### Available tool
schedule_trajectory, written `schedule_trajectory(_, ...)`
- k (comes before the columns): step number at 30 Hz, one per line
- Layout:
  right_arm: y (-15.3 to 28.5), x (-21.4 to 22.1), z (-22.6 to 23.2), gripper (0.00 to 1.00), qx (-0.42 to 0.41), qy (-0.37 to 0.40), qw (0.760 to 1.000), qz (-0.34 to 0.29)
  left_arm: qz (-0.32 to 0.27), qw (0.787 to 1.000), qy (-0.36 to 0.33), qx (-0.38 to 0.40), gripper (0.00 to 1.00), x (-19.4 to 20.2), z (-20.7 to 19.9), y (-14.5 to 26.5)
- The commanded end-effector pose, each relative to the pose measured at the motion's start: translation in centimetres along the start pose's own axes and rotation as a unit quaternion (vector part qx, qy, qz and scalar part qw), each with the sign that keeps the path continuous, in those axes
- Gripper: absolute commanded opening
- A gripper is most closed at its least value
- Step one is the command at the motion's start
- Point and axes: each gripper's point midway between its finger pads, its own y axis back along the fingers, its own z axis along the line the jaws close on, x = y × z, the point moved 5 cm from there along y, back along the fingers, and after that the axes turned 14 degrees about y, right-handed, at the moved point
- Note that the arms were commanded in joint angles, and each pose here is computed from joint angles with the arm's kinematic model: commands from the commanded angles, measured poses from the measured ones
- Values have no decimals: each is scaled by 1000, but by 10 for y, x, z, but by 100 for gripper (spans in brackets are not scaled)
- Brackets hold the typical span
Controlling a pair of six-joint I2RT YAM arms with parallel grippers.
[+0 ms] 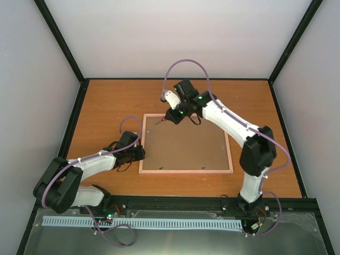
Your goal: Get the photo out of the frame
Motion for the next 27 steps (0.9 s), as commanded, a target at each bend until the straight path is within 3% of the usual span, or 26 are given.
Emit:
schedule_trajectory(1,37,11,11,3,-4,27,999,-23,24,999,6,-19,1,11,12,-1)
schedule_trajectory(3,47,22,13,3,-5,27,999,-27,20,1000,7,-12,8,8,8,3)
schedule_trajectory(7,61,44,23,3,-18,39,999,-23,9,1000,-5,10,41,-2,-7,15)
schedule_trajectory(9,68,55,31,3,-24,53,998,-31,-1,1000,-15,25,47,-8,-17,24)
schedule_trajectory(12,74,72,43,3,-29,74,996,-41,-16,997,-43,62,50,-17,-35,38)
schedule_trajectory(14,77,83,51,3,-39,88,994,-47,-15,986,-104,130,48,-14,-58,51)
schedule_trajectory(19,79,102,82,3,-108,123,981,-105,-21,923,-236,303,48,17,-118,93)
schedule_trajectory(27,83,113,110,4,-210,148,958,-124,-1,884,-364,294,51,45,-149,101)
